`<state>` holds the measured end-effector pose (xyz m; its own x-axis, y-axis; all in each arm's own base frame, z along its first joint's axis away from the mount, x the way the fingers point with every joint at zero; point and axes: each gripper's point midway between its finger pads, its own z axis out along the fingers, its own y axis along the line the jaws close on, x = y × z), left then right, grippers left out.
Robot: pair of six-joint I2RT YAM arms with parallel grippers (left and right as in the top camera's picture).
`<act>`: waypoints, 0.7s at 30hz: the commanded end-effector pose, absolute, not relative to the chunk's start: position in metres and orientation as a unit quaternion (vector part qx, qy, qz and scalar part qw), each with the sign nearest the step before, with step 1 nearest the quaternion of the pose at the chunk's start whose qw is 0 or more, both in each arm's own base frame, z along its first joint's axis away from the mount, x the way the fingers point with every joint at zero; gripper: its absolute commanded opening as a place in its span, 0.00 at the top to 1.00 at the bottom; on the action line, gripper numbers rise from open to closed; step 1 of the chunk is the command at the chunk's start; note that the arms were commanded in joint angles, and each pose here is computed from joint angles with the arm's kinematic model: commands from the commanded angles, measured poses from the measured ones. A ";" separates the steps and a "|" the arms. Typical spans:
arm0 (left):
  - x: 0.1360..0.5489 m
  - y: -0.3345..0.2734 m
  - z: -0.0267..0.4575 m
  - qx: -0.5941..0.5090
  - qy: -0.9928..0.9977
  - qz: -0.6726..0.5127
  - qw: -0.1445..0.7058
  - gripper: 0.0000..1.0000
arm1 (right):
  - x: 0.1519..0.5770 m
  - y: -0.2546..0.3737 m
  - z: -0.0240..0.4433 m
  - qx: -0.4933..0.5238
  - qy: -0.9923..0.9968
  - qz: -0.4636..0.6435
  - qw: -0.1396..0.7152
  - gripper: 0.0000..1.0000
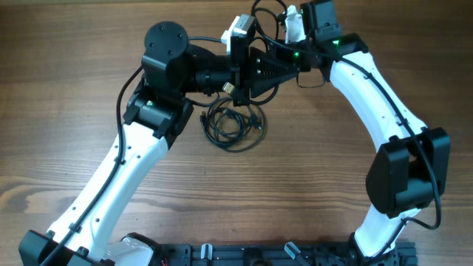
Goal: Untangle cables
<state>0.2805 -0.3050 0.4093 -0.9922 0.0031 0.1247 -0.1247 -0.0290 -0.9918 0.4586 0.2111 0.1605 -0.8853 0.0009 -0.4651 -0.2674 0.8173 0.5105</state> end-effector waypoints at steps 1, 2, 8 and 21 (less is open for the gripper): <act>0.290 -0.290 0.421 0.040 -0.691 0.722 0.018 0.96 | 0.451 0.207 0.197 -0.073 0.903 0.353 0.235 0.96; 0.295 -0.286 0.421 0.045 -0.690 0.722 0.012 0.96 | 0.449 0.202 0.206 -0.070 0.900 0.356 0.240 0.96; 0.329 -0.251 0.409 0.076 -0.699 0.709 -0.054 0.96 | 0.423 0.178 0.235 -0.070 0.902 0.354 0.238 0.96; 0.392 -0.121 0.275 0.314 -0.798 0.489 -0.160 0.96 | 0.404 0.102 0.260 0.090 0.925 0.272 0.251 0.96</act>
<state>0.3775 -0.1578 0.2994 -0.7866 -0.5639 0.2516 -0.4033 0.1606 -0.9009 0.3834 0.1630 0.2600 -0.8969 0.0411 -0.4404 -0.2665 0.7445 0.6121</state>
